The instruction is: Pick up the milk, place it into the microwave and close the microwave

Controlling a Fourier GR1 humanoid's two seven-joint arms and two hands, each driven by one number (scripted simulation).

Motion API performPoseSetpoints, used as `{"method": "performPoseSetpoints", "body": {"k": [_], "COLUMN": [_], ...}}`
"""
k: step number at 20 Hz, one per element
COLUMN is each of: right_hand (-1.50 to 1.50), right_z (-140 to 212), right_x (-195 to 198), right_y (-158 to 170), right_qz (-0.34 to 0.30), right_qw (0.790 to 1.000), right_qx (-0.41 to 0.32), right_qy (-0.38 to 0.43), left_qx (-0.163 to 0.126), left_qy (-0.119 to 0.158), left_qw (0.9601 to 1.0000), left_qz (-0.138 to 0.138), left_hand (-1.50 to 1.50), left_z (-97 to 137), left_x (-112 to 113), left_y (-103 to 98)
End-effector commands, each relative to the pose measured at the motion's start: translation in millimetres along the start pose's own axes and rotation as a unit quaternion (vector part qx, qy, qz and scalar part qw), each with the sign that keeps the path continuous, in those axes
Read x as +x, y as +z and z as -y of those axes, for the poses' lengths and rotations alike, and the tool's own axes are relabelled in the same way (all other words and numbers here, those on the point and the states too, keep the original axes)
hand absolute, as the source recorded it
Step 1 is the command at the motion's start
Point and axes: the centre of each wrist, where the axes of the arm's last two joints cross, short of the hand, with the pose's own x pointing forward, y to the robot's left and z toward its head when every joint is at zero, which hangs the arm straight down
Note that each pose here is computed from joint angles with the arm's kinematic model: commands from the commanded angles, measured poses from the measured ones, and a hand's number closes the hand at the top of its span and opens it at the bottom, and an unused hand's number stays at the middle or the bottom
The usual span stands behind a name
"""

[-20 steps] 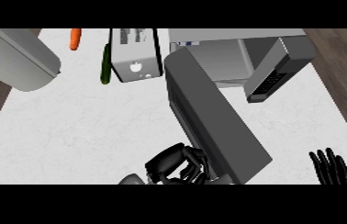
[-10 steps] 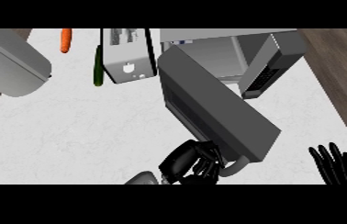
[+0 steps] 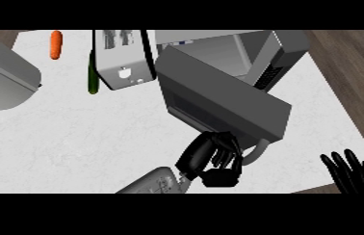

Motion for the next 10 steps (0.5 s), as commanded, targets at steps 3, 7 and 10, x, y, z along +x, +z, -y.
{"method": "performPoseSetpoints", "body": {"k": [3,7,10], "right_hand": [-1.50,-1.50,-1.50], "right_z": [-5.4,-11.2,-4.5], "right_x": [10.5,22.8,30.0], "right_y": [-10.7,-13.5,-16.8], "right_qz": [-0.001,-0.005,0.000], "right_qw": [1.000,1.000,1.000], "right_qx": [0.004,0.008,0.009], "right_qy": [0.000,-0.006,0.003], "left_qx": [0.049,0.083,0.097], "left_qy": [0.000,-0.004,-0.001], "left_qw": [0.9982,0.9960,0.9951], "left_qz": [0.034,0.032,0.021], "left_hand": [1.50,1.50,1.50], "left_z": [-7.4,-19.5,-31.9], "left_x": [22.2,26.2,26.9], "left_y": [-30.6,-46.2,-58.4]}}
